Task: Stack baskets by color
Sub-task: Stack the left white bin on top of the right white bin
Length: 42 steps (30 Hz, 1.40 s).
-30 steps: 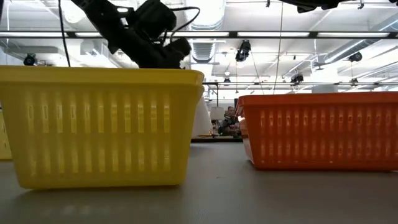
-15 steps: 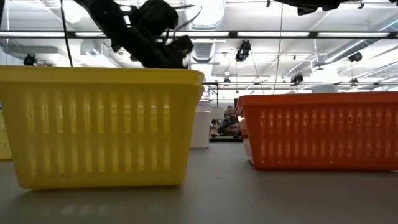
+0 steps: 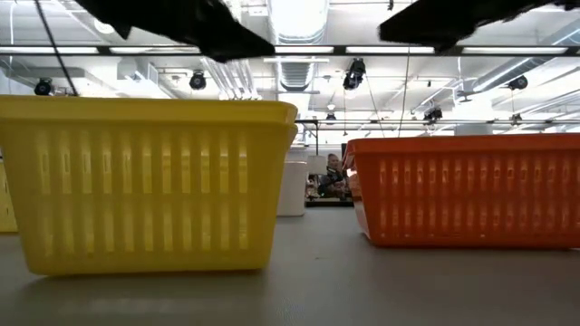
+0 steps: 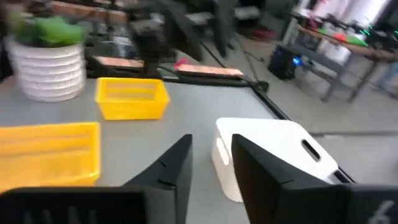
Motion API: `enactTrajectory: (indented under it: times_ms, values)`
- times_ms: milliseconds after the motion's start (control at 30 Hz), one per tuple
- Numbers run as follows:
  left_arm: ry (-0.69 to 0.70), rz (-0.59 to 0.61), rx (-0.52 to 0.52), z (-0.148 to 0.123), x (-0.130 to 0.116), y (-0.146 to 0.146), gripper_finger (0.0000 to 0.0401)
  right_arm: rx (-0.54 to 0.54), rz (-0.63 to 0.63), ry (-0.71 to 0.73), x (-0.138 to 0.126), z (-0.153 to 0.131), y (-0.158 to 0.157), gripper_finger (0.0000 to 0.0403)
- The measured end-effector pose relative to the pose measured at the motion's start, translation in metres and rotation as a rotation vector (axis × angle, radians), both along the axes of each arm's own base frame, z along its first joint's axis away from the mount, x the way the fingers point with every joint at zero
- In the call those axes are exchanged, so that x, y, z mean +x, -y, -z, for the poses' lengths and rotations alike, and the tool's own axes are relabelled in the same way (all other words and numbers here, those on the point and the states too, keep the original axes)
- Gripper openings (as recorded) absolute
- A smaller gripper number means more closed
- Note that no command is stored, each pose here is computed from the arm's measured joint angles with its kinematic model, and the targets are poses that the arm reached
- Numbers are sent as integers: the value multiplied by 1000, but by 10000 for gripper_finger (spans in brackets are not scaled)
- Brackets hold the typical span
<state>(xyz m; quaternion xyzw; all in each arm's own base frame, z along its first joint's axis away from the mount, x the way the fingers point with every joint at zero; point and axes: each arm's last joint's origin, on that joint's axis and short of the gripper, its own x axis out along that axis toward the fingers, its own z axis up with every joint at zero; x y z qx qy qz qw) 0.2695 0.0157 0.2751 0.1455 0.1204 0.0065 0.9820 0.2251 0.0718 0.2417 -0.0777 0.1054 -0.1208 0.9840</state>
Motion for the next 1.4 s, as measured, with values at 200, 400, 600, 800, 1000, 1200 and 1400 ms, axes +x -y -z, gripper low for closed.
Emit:
enactTrajectory:
  times_ms: [200, 400, 600, 800, 1000, 1200, 1400]
  values:
    - [124, -10, 24, -11, -27, 1, 107, 24, 39, -158, 38, -11, 18, 162]
    - [180, -12, 39, -6, -52, 3, 107, 87, -9, -326, 85, -28, 45, 187]
    - [281, -69, 87, -18, -71, 2, 107, 139, -41, -471, 130, -34, 75, 188]
    - [331, -73, 69, -23, -88, 3, 107, 172, -38, -610, 165, -17, 98, 187]
    - [369, -73, 70, -23, -100, 4, 107, 188, -25, -673, 192, 11, 117, 187]
    - [405, -74, 70, -23, -112, 5, 107, 191, -10, -730, 204, 40, 133, 187]
    - [422, -74, 68, -25, -115, 5, 107, 193, -65, -795, 209, 67, 138, 168]
